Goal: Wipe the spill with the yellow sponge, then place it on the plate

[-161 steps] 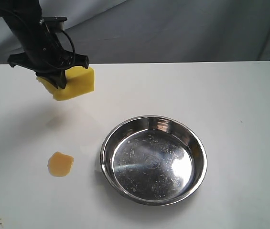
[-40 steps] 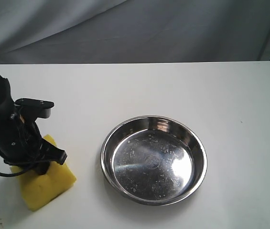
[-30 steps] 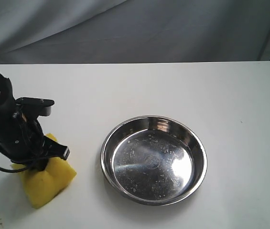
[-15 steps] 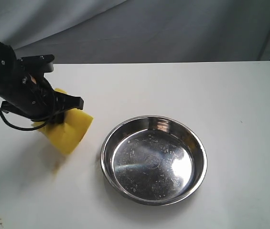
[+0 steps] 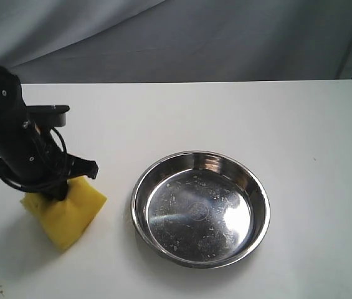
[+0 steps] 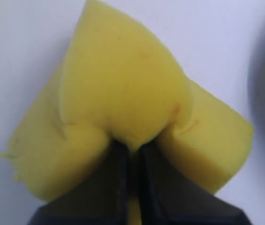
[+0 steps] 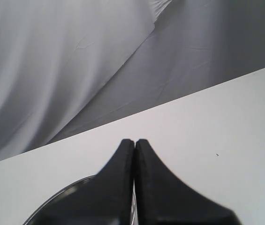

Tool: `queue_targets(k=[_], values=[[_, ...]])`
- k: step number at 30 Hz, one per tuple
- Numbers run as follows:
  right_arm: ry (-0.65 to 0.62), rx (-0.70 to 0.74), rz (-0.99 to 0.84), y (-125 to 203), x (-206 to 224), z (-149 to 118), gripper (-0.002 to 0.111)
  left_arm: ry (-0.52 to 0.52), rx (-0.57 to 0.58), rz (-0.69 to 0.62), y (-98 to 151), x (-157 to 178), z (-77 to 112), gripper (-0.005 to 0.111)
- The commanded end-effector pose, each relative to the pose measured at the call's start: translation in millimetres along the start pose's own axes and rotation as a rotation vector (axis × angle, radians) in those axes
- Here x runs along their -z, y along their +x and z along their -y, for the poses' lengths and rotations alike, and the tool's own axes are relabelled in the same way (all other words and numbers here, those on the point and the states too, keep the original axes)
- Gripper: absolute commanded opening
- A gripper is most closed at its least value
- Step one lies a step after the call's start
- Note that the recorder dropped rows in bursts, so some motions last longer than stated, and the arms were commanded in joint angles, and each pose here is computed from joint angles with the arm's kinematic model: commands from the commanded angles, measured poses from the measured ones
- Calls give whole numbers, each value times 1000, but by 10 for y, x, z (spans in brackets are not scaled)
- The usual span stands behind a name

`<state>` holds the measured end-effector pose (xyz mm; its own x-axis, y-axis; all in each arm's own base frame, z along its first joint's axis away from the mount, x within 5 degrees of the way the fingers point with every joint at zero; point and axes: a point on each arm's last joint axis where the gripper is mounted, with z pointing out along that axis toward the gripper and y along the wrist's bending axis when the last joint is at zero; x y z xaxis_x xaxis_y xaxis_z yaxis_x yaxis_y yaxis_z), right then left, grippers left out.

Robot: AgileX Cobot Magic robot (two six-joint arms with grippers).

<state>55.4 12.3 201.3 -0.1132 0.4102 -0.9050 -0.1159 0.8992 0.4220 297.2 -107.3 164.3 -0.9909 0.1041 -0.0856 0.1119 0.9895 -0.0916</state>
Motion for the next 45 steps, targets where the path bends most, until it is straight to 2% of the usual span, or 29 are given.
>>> queue_targets(k=[1, 4, 10, 13, 17, 23, 26, 27, 30, 31, 34, 38, 40, 45], values=[[0, 11, 1, 8, 0, 5, 0, 7, -47, -91, 218, -136, -24, 0], [0, 11, 1, 8, 0, 5, 0, 11, -42, -129, 330, -197, -44, 0], [0, 11, 1, 8, 0, 5, 0, 28, -17, -151, 377, -229, -36, 0], [-1, 4, 1, 7, 0, 4, 0, 33, -16, -85, 316, -240, -31, 0], [-1, 4, 1, 7, 0, 4, 0, 39, 2, -41, 107, -244, -21, 0], [-1, 4, 1, 7, 0, 4, 0, 37, -6, -24, -256, -439, 35, 0], [-1, 4, 1, 7, 0, 4, 0, 47, 2, 57, -527, -464, 78, 0], [-1, 4, 1, 7, 0, 4, 0, 50, 21, 82, -584, -450, 75, 0], [-1, 4, 1, 7, 0, 4, 0, 51, 120, 151, -777, -350, -88, 0], [-1, 4, 1, 7, 0, 4, 0, 44, 138, 118, -760, -347, -172, 0], [-1, 4, 1, 7, 0, 4, 0, 20, 97, 6, -658, -355, -222, 0], [-1, 4, 1, 7, 0, 4, 0, 11, -77, -210, -263, -536, -7, 0], [-1, 4, 1, 7, 0, 4, 0, 4, -127, -264, -123, -601, 31, 0], [-1, 4, 1, 7, 0, 4, 0, -6, -173, -429, 250, -704, -25, 0]])
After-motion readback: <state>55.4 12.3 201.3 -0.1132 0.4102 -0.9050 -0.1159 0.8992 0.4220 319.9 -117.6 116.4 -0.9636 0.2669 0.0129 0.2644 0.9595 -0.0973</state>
